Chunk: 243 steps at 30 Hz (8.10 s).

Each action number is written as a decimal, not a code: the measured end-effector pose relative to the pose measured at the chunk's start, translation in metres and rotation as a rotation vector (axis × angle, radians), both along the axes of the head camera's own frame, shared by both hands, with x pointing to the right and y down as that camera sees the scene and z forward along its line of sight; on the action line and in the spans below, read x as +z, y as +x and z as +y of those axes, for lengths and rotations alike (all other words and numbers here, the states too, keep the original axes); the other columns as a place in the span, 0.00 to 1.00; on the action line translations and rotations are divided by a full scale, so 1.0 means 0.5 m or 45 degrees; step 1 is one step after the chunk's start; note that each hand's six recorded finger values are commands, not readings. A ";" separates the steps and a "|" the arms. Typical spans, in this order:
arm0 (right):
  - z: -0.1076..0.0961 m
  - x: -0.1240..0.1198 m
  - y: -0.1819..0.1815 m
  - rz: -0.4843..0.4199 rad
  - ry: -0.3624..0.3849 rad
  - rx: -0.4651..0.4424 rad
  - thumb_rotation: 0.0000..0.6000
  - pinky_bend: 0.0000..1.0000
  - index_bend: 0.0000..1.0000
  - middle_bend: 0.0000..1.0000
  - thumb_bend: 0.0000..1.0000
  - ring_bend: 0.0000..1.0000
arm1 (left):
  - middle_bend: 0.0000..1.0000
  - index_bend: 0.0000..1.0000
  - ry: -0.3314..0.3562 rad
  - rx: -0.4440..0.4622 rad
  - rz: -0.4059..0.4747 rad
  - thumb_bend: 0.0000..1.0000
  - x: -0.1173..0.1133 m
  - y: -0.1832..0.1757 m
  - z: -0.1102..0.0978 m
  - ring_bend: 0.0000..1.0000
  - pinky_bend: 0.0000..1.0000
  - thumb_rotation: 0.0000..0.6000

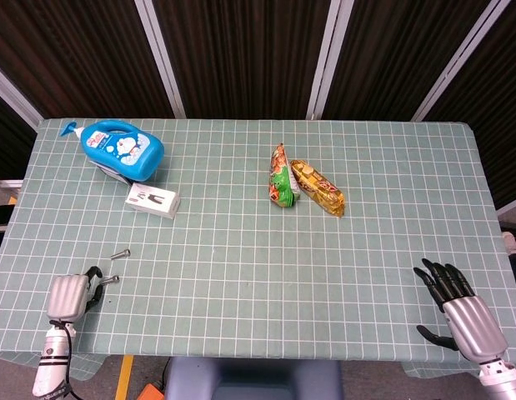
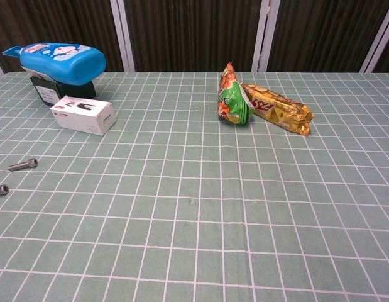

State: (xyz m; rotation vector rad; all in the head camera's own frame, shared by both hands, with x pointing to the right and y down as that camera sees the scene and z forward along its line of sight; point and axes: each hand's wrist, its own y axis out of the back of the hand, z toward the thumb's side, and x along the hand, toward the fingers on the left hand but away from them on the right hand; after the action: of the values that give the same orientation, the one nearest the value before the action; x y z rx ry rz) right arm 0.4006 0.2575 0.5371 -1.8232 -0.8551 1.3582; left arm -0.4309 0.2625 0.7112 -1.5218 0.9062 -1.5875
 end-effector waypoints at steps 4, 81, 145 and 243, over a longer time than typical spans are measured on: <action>0.000 0.000 0.000 -0.002 -0.003 -0.001 1.00 0.00 0.00 0.00 0.27 0.00 | 1.00 0.48 -0.009 -0.001 -0.006 0.41 0.003 -0.001 0.001 1.00 1.00 1.00; -0.002 0.005 0.003 0.010 -0.011 0.002 1.00 0.00 0.00 0.00 0.27 0.00 | 1.00 0.44 0.029 0.178 0.059 0.41 -0.036 0.108 -0.043 1.00 1.00 1.00; -0.005 0.021 0.003 0.045 -0.023 0.006 1.00 0.00 0.00 0.00 0.27 0.00 | 1.00 0.49 -0.243 0.018 0.102 0.31 0.057 0.041 -0.186 1.00 1.00 1.00; 0.001 0.018 -0.002 0.026 -0.055 -0.017 1.00 0.00 0.00 0.00 0.27 0.00 | 1.00 0.52 0.030 0.765 -1.103 0.42 0.035 0.212 -0.204 1.00 1.00 1.00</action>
State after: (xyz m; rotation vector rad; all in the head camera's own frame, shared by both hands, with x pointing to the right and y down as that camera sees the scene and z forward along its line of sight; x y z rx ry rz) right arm 0.3998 0.2577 0.5458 -1.8410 -0.8073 1.3946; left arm -0.3247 0.1605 0.7287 -0.8038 -0.0262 -1.5207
